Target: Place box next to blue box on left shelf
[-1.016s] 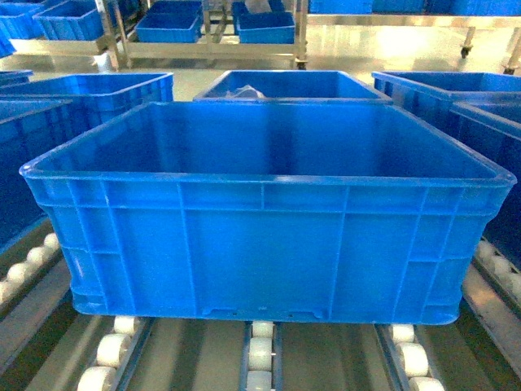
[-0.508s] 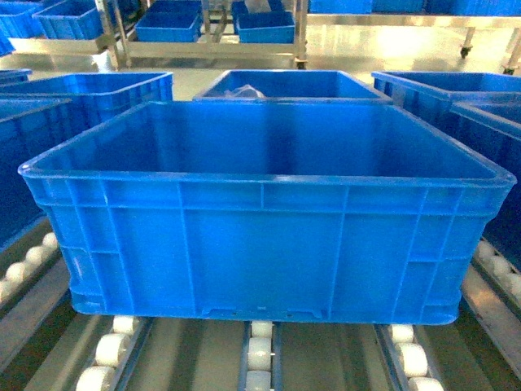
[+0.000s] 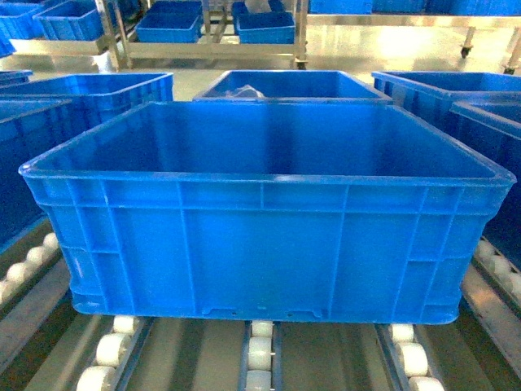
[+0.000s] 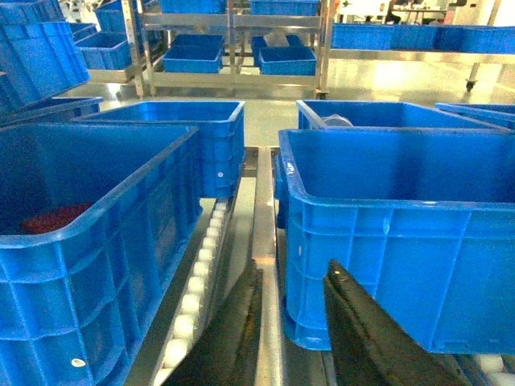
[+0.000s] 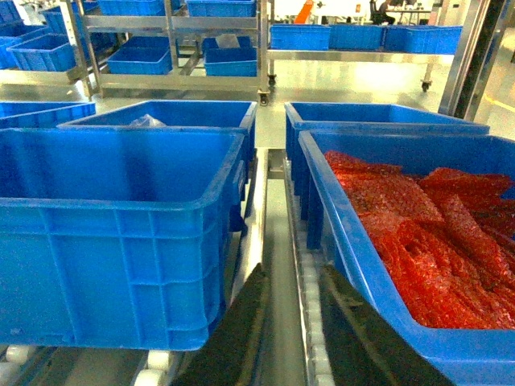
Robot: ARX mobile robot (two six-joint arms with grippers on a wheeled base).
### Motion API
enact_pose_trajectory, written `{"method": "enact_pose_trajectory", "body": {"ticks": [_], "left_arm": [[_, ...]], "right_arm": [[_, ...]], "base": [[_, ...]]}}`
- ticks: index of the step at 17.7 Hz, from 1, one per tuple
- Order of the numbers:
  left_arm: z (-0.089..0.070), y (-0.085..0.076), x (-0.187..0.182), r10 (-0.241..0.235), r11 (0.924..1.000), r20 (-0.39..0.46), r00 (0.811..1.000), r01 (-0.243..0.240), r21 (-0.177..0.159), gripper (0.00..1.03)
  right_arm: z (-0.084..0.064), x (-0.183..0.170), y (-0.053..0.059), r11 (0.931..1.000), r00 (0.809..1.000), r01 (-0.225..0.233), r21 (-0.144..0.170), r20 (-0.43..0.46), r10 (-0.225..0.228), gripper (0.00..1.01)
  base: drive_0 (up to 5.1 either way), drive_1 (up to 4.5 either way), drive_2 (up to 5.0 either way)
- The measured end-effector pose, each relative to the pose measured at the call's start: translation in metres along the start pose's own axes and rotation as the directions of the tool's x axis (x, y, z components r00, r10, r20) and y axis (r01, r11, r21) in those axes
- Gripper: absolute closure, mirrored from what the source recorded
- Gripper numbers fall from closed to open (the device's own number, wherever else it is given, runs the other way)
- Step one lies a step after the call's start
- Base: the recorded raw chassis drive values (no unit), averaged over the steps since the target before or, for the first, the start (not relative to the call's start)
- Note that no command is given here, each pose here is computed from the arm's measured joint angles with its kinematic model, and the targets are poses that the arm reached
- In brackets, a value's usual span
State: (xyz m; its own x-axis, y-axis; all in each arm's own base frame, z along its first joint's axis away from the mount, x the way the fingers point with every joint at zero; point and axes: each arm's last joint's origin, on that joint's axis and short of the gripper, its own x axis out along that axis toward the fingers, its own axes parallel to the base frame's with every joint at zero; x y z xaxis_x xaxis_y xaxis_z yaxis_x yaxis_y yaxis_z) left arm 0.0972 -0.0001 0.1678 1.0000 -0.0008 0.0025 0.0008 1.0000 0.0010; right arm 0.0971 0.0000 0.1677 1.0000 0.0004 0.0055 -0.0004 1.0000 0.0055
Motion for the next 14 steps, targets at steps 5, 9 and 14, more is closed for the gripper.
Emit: {"method": "enact_pose_trajectory", "body": {"ticks": [5,9,14], "left_arm": [[0.0,0.0,0.0,0.0,1.0,0.0,1.0,0.0,0.0,0.23],[0.0,0.0,0.0,0.0,1.0,0.0,1.0,0.0,0.0,0.05],[0.0,0.0,0.0,0.0,1.0,0.0,1.0,0.0,0.0,0.05]], "right_arm": [[0.0,0.0,0.0,1.0,1.0,0.0,0.0,0.0,0.0,0.26],[0.0,0.0,0.0,1.0,1.0,0.0,0.0,0.0,0.0,0.03],[0.0,0.0,0.0,1.0,1.0,0.0,0.0,0.0,0.0,0.03]], "base": [[0.0,0.0,0.0],[0.0,0.0,0.0],[0.0,0.0,0.0]]}}
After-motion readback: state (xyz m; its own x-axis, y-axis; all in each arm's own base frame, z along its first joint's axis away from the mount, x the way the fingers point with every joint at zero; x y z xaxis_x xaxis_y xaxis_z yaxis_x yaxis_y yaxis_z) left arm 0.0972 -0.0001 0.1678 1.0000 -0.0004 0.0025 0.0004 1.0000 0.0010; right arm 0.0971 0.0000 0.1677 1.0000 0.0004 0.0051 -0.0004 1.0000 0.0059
